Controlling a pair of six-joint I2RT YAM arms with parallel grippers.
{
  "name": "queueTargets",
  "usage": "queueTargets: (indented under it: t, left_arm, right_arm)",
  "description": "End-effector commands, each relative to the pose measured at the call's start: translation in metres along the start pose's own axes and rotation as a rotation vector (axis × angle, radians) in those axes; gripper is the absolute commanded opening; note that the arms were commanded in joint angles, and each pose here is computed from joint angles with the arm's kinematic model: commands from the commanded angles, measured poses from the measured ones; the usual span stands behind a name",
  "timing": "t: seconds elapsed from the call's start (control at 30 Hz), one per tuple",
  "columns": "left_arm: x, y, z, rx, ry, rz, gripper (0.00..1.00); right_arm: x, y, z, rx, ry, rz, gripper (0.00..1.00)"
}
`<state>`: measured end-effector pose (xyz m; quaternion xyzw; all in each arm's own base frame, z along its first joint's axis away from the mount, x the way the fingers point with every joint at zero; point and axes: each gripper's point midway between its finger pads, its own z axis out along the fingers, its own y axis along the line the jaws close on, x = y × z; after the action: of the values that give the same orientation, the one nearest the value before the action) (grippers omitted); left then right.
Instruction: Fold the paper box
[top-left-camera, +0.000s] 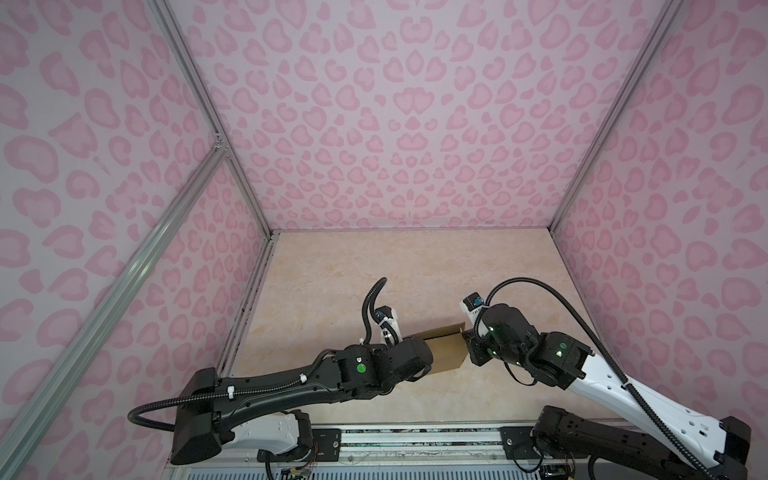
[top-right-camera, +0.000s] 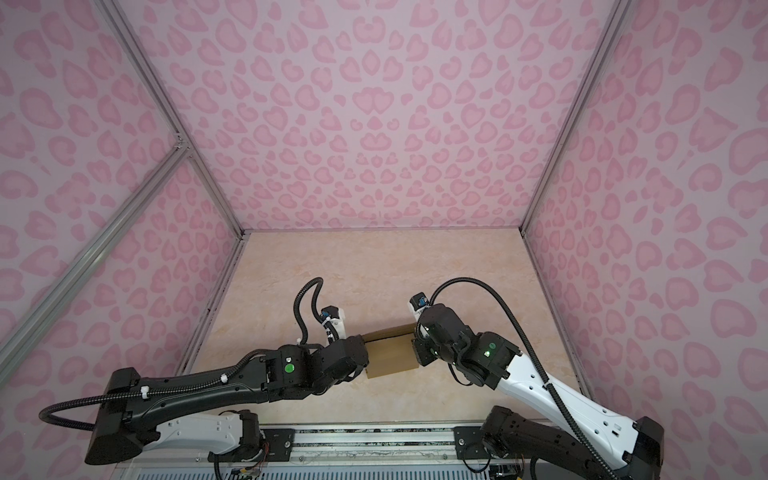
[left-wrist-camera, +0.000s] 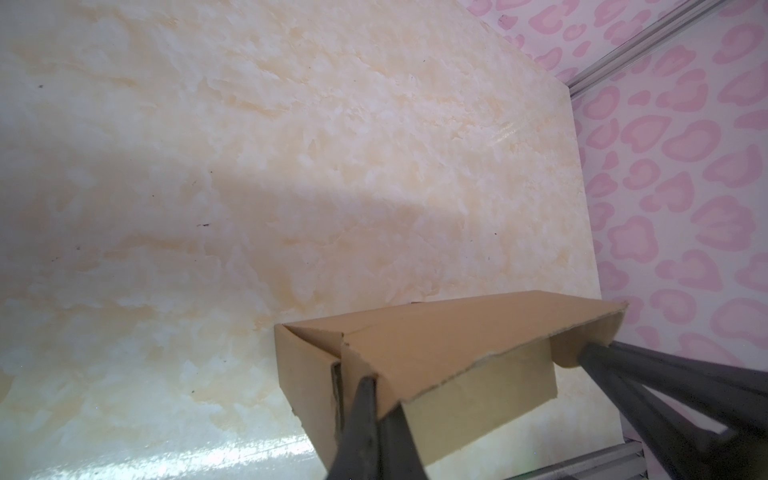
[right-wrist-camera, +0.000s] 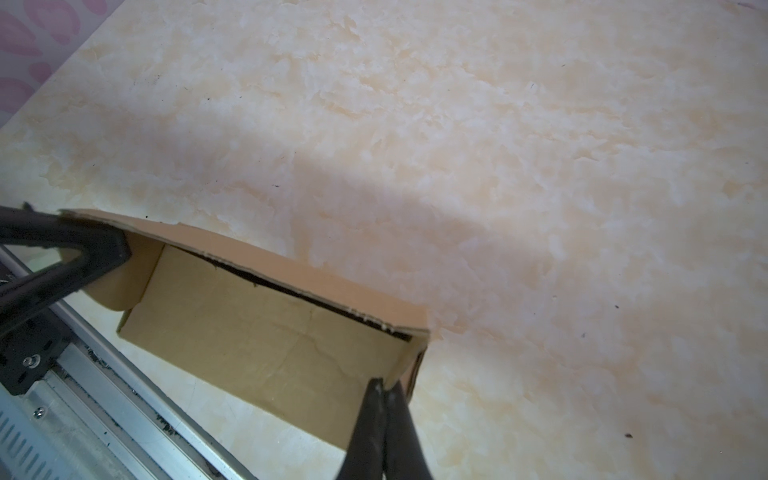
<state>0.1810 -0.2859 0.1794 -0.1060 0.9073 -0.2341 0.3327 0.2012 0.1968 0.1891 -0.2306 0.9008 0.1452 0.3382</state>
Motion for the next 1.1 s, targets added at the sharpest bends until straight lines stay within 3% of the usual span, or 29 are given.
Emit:
queueTargets:
  t: [0.0, 0.43, 1.07]
  left_arm:
    - [0.040, 0.020, 0.002, -0.059, 0.195, 0.057, 0.03]
    - [0.040, 0.021, -0.005, -0.001, 0.205, 0.079, 0.03]
    - [0.046, 0.033, -0.001, -0.041, 0.219, 0.115, 0.03]
  right_arm:
    - [0.011, 0.008, 0.002, -0.047, 0.044, -0.009, 0.00]
    - [0.011, 0.006, -0.001, -0.040, 0.039, -0.010, 0.00]
    - [0.020, 0.000, -0.006, -0.016, 0.066, -0.023, 0.00]
